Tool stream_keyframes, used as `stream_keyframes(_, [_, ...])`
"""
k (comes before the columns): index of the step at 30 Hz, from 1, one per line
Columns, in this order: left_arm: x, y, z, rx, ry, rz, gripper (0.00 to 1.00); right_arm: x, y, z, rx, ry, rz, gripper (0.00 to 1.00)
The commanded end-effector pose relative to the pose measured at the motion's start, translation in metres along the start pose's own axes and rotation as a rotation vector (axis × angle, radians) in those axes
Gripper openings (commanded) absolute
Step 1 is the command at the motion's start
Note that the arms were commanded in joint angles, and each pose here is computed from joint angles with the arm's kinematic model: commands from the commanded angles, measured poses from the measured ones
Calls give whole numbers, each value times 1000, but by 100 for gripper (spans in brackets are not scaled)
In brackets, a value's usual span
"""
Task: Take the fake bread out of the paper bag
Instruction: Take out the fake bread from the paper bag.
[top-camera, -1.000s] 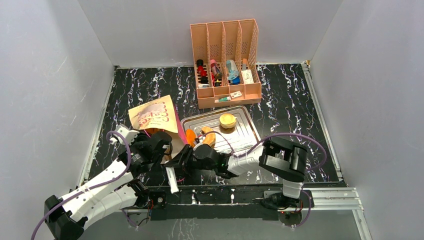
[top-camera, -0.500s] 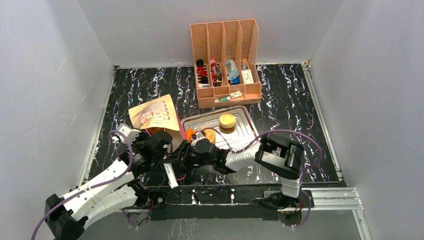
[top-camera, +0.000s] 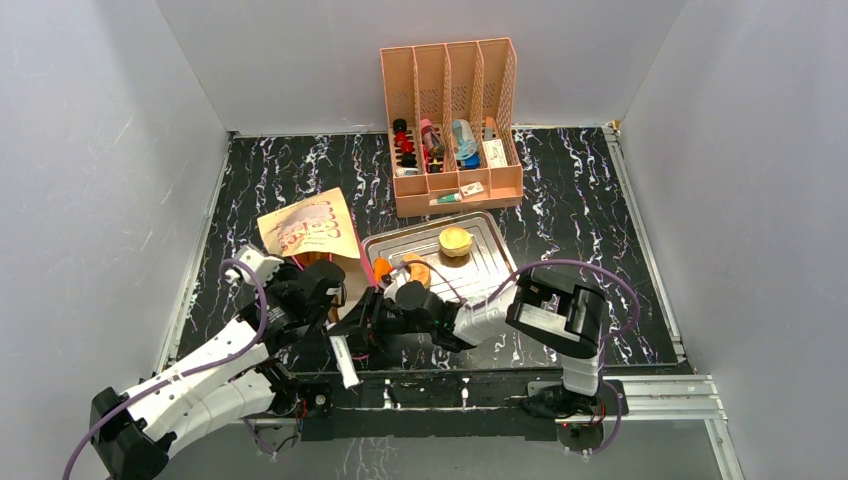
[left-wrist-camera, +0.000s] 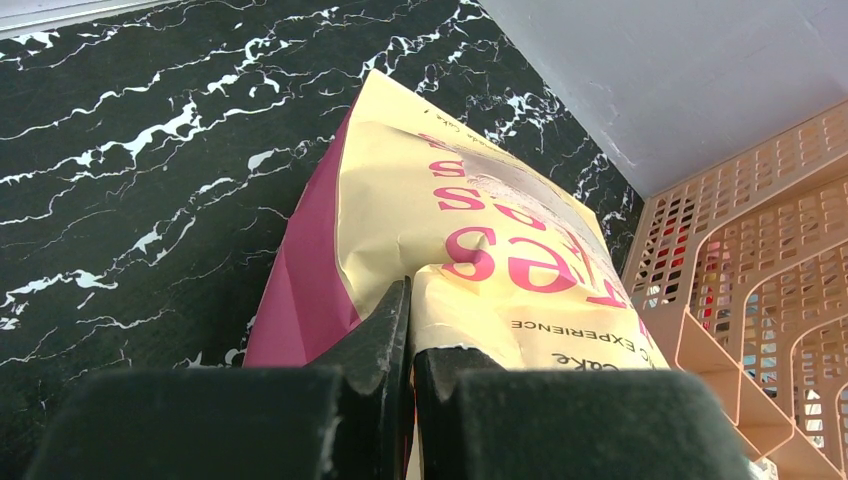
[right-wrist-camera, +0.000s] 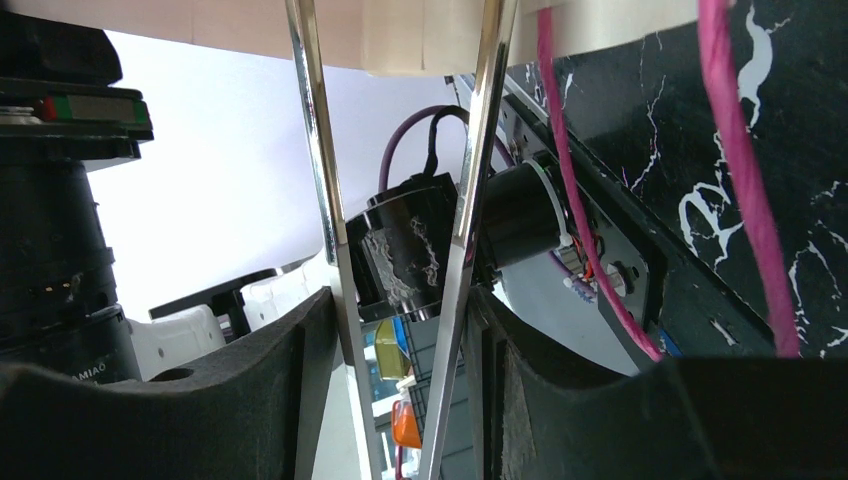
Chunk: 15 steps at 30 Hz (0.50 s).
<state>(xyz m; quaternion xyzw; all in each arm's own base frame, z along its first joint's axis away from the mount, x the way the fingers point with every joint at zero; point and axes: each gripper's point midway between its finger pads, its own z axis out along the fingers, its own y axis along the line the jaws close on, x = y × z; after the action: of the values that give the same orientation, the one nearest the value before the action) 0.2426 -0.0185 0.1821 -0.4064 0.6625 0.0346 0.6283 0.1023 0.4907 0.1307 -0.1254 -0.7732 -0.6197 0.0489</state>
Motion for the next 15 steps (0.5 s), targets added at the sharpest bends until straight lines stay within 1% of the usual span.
stream_keyframes(1, [0, -3, -1, 9, 11, 2, 0, 15, 27, -11, -95, 63, -15, 45])
stream_keyframes(6, [1, -5, -1, 14, 14, 4, 0, 13, 22, -13, -79, 69, -11, 45])
stream_keyframes(15, [3, -10, -1, 28, 24, 19, 0, 4, 25, -2, -90, 113, -8, 45])
